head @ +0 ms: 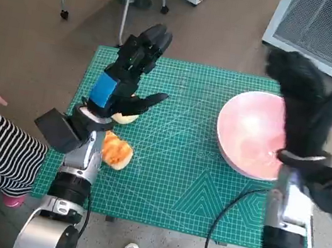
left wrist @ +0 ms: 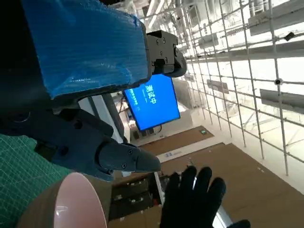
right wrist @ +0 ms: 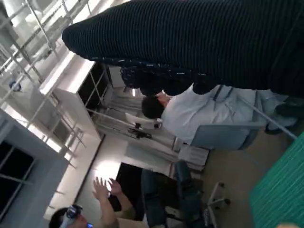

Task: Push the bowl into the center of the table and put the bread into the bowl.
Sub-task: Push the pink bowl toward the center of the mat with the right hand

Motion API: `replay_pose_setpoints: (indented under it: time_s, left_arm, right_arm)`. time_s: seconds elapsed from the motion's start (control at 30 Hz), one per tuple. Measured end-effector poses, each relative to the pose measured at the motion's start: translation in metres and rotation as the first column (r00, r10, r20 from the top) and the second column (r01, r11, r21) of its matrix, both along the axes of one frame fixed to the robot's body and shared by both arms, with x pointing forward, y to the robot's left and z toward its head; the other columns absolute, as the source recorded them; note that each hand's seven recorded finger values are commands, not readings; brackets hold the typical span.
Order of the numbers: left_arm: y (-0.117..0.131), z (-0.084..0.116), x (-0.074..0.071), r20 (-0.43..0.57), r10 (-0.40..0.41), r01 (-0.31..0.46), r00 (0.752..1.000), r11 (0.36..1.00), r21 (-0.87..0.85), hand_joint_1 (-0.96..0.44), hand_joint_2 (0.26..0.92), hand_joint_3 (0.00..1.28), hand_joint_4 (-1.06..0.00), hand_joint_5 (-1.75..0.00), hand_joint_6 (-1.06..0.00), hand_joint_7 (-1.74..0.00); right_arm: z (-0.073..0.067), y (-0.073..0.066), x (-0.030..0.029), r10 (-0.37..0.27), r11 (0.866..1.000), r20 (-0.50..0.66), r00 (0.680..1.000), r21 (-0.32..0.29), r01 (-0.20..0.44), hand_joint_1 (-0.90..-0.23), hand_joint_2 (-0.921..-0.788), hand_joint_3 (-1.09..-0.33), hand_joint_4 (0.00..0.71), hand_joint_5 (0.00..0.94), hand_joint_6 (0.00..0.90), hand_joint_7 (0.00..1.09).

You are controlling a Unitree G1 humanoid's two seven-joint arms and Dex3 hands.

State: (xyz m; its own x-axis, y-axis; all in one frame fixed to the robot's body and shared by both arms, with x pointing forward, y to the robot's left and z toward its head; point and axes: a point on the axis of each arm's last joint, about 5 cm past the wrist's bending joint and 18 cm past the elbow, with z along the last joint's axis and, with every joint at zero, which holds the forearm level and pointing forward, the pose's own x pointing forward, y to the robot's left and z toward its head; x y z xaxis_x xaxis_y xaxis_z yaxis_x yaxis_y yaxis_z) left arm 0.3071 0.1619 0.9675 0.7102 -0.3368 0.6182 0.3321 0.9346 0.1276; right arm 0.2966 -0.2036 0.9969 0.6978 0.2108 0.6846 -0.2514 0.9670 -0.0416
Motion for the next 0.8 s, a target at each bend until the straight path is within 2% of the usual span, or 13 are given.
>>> replay_pose_setpoints:
  time_s: [0.13, 0.23, 0.5, 0.8]
  left_arm:
    - [0.0, 0.0, 0.0, 0.0, 0.003, -0.003, 1.0, 1.0, -0.003, -0.44, 0.921, 0.2, -0.17, 0.0, 0.0, -0.46]
    - [0.0, 0.0, 0.0, -0.001, 0.005, -0.005, 1.0, 1.0, -0.006, -0.45, 0.921, 0.2, -0.17, 0.0, 0.0, -0.46]
    - [0.0, -0.001, 0.0, -0.002, 0.009, -0.009, 1.0, 1.0, -0.009, -0.45, 0.921, 0.2, -0.18, 0.0, 0.0, -0.46]
    - [0.0, -0.003, 0.0, -0.007, 0.01, -0.01, 1.0, 1.0, -0.011, -0.45, 0.921, 0.2, -0.18, 0.0, 0.0, -0.46]
  right_arm:
    - [0.0, -0.017, -0.0021, -0.064, 0.998, -0.003, 0.998, -0.001, 0.064, -0.699, -0.921, -0.683, 0.17, 0.0, 0.097, 0.33]
    - [-0.001, -0.03, -0.0045, -0.139, 0.99, -0.008, 0.99, 0.001, 0.139, -0.695, -0.921, -0.723, 0.153, 0.0, 0.076, 0.33]
    - [-0.01, -0.054, -0.0091, -0.295, 0.955, -0.049, 0.954, -0.018, 0.295, -0.688, -0.921, -0.785, 0.122, 0.0, 0.013, 0.37]
    - [-0.028, -0.076, -0.0122, -0.387, 0.921, -0.169, 0.907, -0.02, 0.389, -0.671, -0.921, -0.805, 0.101, 0.0, -0.001, 0.37]
